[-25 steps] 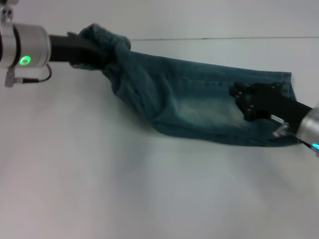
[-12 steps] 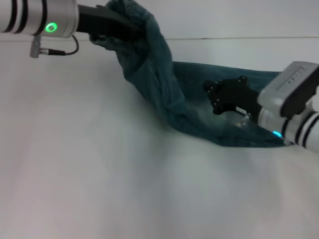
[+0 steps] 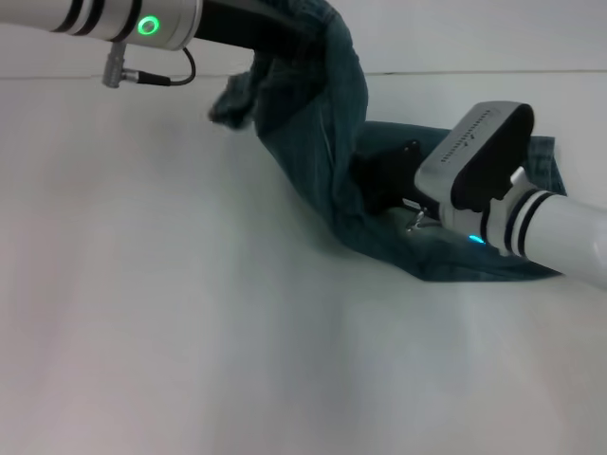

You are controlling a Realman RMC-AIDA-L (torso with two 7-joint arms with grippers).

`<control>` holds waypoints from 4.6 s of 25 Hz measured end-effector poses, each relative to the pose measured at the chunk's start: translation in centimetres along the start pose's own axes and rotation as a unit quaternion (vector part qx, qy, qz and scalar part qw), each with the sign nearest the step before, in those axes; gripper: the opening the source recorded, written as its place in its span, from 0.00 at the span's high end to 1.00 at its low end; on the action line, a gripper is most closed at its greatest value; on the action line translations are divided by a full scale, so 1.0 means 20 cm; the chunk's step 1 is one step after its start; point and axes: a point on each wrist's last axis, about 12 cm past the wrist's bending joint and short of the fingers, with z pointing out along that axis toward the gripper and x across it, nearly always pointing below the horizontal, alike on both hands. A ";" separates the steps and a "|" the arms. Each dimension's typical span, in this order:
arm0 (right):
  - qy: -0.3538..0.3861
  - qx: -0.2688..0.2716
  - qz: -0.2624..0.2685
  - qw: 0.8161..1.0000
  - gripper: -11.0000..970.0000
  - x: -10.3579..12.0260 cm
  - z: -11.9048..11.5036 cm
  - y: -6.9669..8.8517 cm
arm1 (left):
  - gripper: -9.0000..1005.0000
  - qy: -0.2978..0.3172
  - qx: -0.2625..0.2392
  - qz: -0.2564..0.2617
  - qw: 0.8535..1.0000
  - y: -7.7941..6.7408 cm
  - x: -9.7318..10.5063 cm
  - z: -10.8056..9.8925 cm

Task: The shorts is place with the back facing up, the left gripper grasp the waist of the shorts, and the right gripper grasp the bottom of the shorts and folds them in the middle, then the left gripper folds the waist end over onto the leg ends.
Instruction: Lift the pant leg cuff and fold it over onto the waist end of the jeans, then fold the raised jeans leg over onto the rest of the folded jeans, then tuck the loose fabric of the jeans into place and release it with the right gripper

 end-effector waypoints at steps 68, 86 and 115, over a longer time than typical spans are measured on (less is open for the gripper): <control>-0.163 0.013 0.161 0.973 0.94 0.43 -1.20 -0.11 | 0.13 -0.100 0.056 0.121 0.986 -0.42 0.24 0.29; 0.048 -0.052 0.102 0.992 0.30 -0.20 -1.01 -0.49 | 0.13 -0.251 0.036 -0.032 0.967 -0.07 1.18 -0.15; 0.363 -0.043 -0.144 0.920 0.12 -0.53 -0.28 -0.13 | 0.13 -0.241 -0.050 -0.080 0.966 -0.02 1.34 -0.24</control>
